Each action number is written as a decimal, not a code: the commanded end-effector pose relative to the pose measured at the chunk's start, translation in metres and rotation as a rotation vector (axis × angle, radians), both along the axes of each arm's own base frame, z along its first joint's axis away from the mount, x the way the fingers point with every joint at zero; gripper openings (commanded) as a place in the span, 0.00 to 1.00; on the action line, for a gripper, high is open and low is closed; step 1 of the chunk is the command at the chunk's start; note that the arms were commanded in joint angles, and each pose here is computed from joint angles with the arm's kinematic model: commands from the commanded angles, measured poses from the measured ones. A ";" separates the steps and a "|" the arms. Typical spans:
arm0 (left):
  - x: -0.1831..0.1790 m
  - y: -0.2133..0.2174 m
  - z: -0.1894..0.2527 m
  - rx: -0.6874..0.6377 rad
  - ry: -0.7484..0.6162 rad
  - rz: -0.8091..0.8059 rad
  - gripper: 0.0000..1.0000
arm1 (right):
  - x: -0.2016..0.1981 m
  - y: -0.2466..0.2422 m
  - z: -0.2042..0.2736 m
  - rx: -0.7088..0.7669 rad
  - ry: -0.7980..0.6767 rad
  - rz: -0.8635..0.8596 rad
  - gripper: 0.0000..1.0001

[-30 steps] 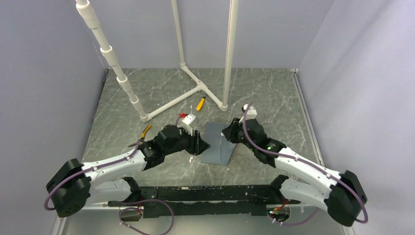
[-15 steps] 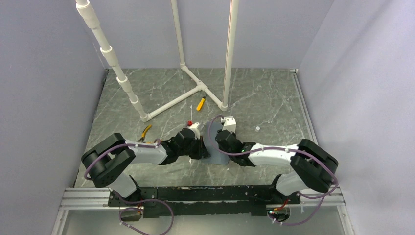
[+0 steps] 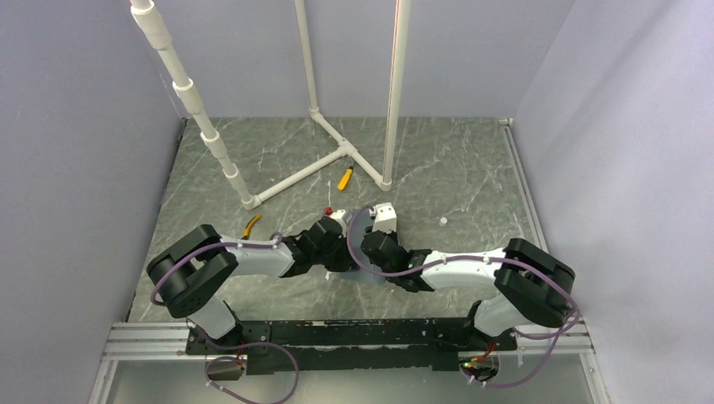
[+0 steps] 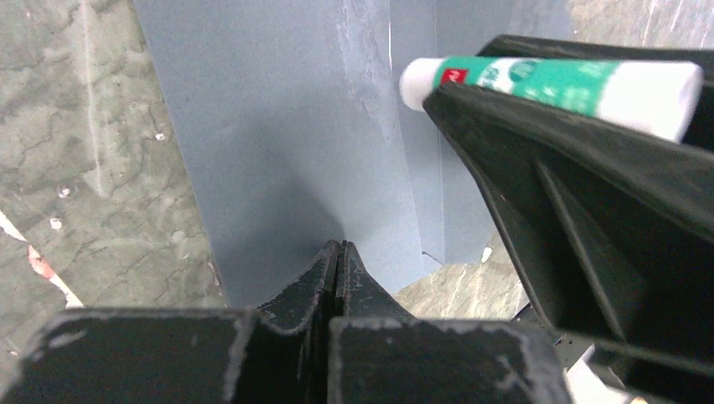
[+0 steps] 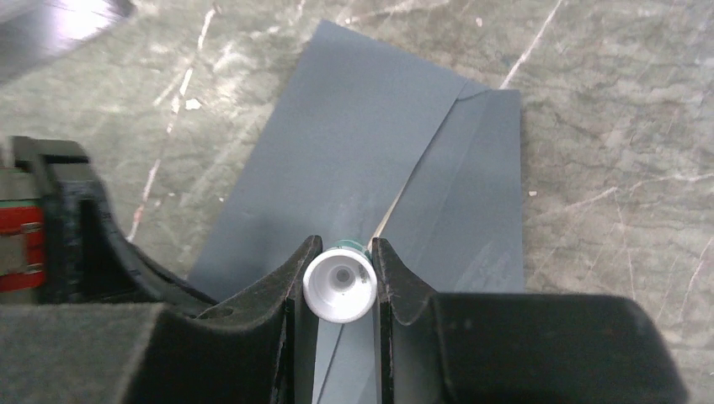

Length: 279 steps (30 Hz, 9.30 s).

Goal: Place the letter into the envelope and seal it

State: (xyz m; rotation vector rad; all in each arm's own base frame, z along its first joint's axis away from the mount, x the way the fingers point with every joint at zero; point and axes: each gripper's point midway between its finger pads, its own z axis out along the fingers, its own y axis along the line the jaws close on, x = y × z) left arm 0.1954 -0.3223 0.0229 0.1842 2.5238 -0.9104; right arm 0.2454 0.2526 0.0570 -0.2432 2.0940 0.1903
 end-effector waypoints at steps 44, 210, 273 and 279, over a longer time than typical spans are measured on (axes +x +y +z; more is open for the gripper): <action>-0.011 0.024 -0.040 0.058 0.185 0.102 0.02 | 0.002 0.008 -0.039 0.006 0.179 -0.070 0.00; 0.017 0.028 0.060 -0.042 -0.057 0.106 0.70 | 0.035 -0.190 -0.021 1.107 0.384 -0.813 0.68; 0.020 0.017 -0.007 0.100 0.046 0.059 0.02 | 0.010 -0.004 -0.015 0.709 0.551 0.115 0.12; 0.021 0.015 -0.002 0.087 0.037 0.056 0.03 | 0.012 0.002 -0.026 0.666 0.570 0.110 0.11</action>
